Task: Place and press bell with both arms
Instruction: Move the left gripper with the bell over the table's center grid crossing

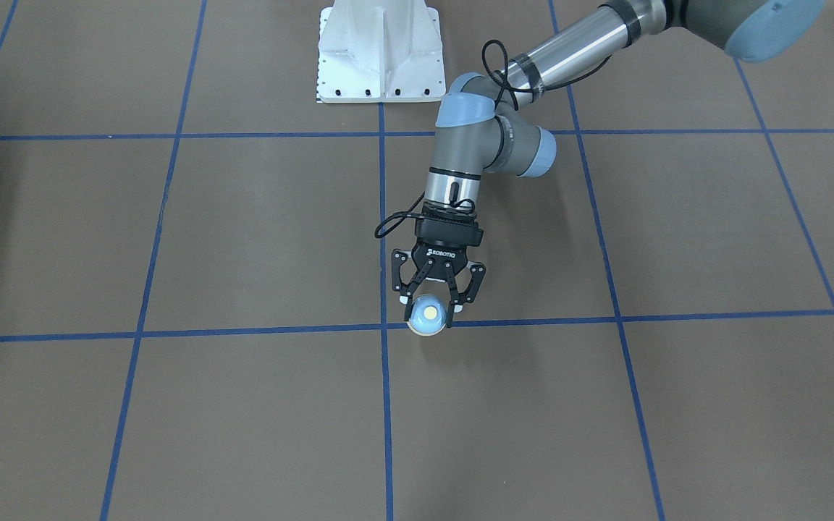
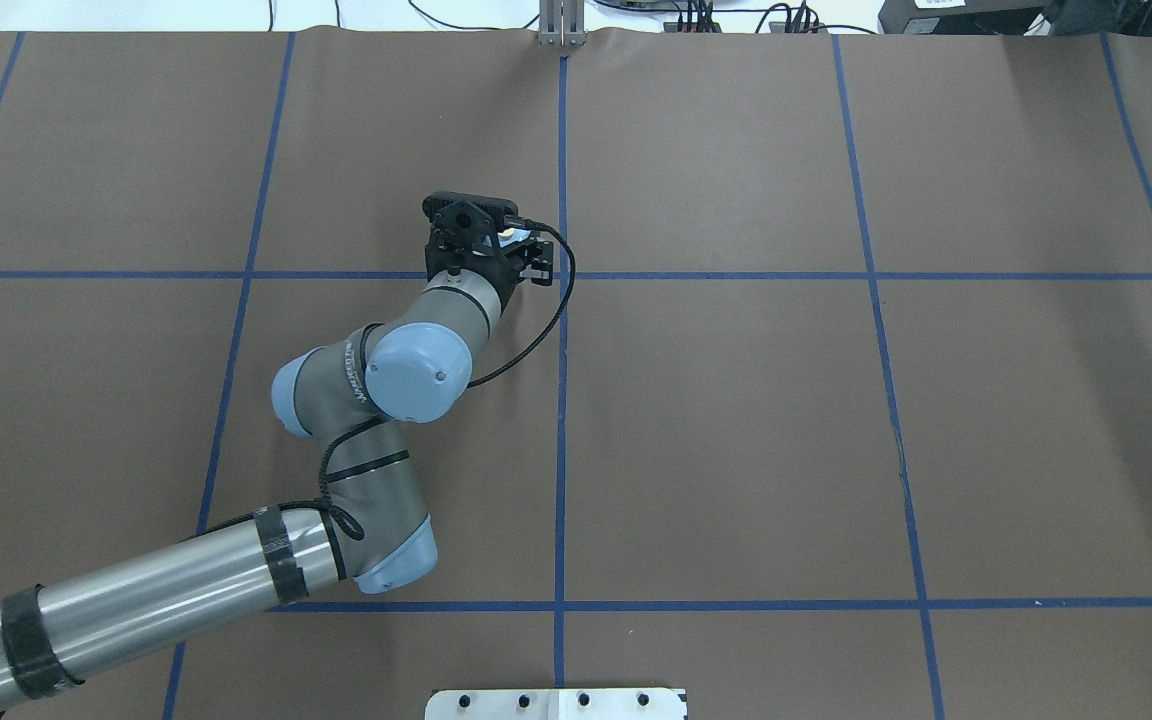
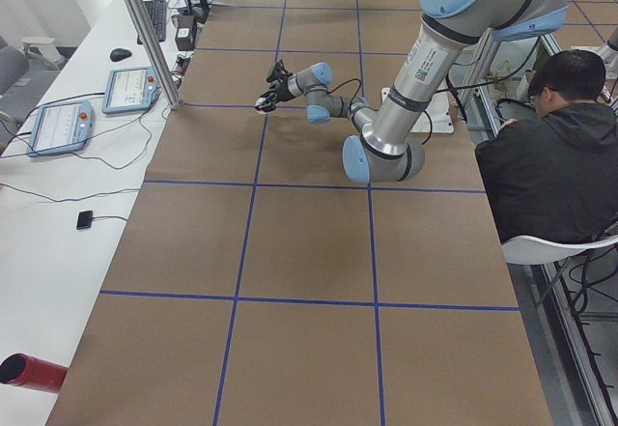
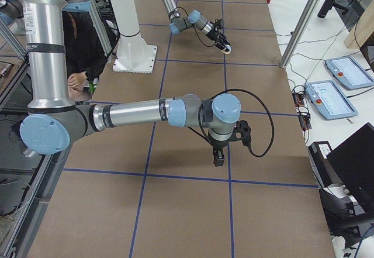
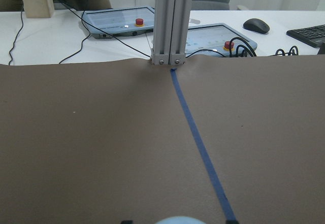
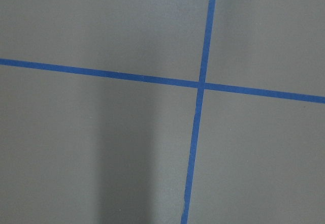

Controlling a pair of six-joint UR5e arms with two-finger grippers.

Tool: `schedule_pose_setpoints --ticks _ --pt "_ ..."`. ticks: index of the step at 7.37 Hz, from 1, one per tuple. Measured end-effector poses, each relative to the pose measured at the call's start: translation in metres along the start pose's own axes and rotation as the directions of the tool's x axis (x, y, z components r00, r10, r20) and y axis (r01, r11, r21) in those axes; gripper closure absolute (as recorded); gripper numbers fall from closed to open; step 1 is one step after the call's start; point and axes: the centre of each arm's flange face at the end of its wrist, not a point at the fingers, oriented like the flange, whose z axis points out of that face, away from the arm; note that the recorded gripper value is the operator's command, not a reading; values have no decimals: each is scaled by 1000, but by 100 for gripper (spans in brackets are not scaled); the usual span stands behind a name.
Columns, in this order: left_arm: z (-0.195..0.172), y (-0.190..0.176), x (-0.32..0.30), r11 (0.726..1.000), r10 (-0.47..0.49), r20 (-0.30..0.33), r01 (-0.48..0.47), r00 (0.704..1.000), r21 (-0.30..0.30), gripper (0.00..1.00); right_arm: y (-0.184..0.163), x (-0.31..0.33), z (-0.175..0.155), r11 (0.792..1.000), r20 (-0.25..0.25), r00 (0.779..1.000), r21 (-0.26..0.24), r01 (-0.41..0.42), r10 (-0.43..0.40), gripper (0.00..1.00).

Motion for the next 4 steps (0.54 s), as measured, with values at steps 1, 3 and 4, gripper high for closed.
schedule_pose_setpoints --ticks 1,3,4 --pt "3 6 15 1000 0 -6 0 1000 8 100 1 0 1 1000 3 1000 0 -2 2 0" --pt "7 12 32 1000 4 -2 -4 1000 17 100 3 1 2 1000 4 1000 -1 -5 5 0" --pt "10 16 41 1000 9 7 -9 1000 20 100 3 1 2 1000 4 1000 -2 -5 5 0"
